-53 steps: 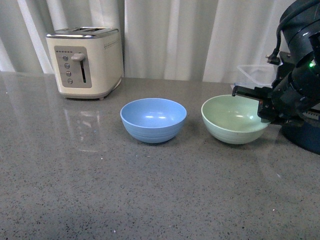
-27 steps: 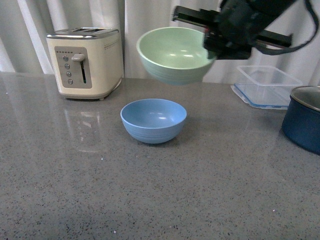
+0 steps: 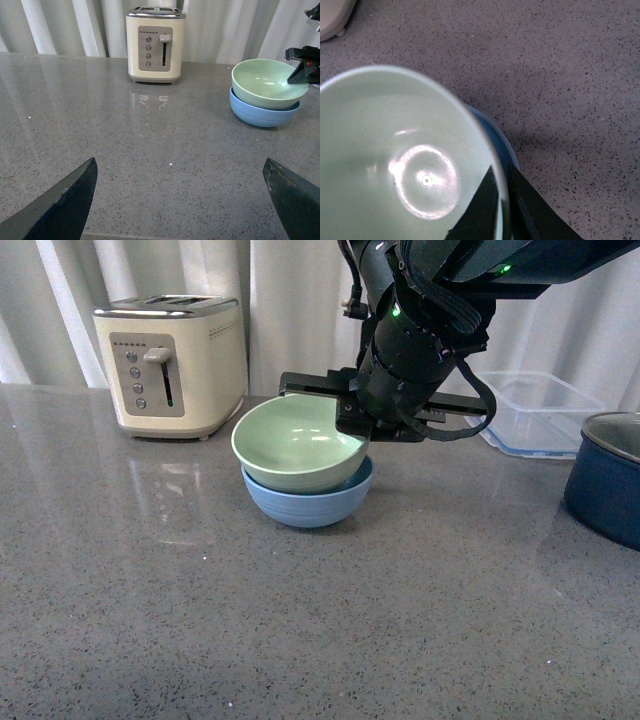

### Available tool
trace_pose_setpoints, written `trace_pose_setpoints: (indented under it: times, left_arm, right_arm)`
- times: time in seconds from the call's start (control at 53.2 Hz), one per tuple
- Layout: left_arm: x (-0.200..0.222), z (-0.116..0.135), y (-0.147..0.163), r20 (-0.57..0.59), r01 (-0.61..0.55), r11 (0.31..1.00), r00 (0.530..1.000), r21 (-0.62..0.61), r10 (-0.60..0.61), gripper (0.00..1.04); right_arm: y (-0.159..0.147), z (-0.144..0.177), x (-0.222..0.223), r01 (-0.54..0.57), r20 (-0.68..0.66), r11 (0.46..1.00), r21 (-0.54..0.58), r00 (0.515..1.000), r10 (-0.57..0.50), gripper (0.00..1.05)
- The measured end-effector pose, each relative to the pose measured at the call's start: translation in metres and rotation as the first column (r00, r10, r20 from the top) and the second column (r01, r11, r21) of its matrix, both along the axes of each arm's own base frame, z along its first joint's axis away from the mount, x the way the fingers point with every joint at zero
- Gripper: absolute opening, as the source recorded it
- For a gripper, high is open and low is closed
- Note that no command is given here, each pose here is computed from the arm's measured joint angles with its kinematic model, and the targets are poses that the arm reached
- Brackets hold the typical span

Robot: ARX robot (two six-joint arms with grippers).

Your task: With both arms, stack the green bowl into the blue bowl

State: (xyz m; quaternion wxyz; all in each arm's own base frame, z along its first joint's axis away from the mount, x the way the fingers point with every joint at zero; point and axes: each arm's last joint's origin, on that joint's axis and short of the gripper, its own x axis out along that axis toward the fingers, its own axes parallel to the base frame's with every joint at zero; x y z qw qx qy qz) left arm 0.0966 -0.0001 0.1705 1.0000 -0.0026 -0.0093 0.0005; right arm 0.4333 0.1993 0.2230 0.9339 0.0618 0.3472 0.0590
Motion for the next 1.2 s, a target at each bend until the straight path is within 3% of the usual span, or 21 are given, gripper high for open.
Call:
trace_pose_setpoints:
  times: [0.263, 0.32, 0.395, 0.489, 0.526, 0.658, 0.827, 1.203]
  left_arm:
    - [0.0, 0.0, 0.0, 0.0, 0.0, 1.0, 1.0, 0.0, 0.0, 0.98]
    - [0.0, 0.0, 0.0, 0.0, 0.0, 1.0, 1.0, 0.0, 0.0, 0.98]
    - [0.0, 0.0, 0.0, 0.0, 0.0, 1.0, 1.0, 0.0, 0.0, 0.98]
    - [0.0, 0.0, 0.0, 0.0, 0.0, 1.0, 1.0, 0.0, 0.0, 0.98]
    - [0.0, 0.0, 0.0, 0.0, 0.001, 1.0, 1.0, 0.0, -0.001, 0.98]
    - [0.0, 0.0, 0.0, 0.0, 0.0, 1.0, 1.0, 0.0, 0.0, 0.98]
    - [0.0, 0.0, 0.0, 0.0, 0.0, 1.0, 1.0, 0.0, 0.0, 0.98]
    - [0.0, 0.0, 0.0, 0.0, 0.0, 1.0, 1.0, 0.0, 0.0, 0.98]
  right_arm:
    - [-0.015, 0.019, -0.01, -0.026, 0.081, 0.995, 0.093, 0.997, 0.018, 0.48]
    - [-0.028, 0.031, -0.024, -0.041, 0.197, 0.987, 0.158, 0.98, 0.01, 0.6]
    - [-0.058, 0.048, -0.059, -0.077, 0.425, 0.969, 0.233, 0.905, -0.03, 0.78]
    - [-0.09, 0.044, -0.102, 0.095, 0.641, 0.986, 0.14, 0.75, -0.164, 0.66]
    - [-0.102, 0.034, -0.116, 0.128, 0.674, 0.987, 0.099, 0.721, -0.161, 0.59]
    - [-0.135, -0.014, -0.156, 0.153, 0.638, 0.987, -0.05, 0.765, -0.086, 0.3]
    - [-0.156, -0.023, -0.192, 0.146, 0.652, 0.987, -0.067, 0.755, -0.067, 0.0]
    - [-0.179, -0.04, -0.238, 0.151, 0.649, 0.986, -0.074, 0.758, -0.068, 0.01]
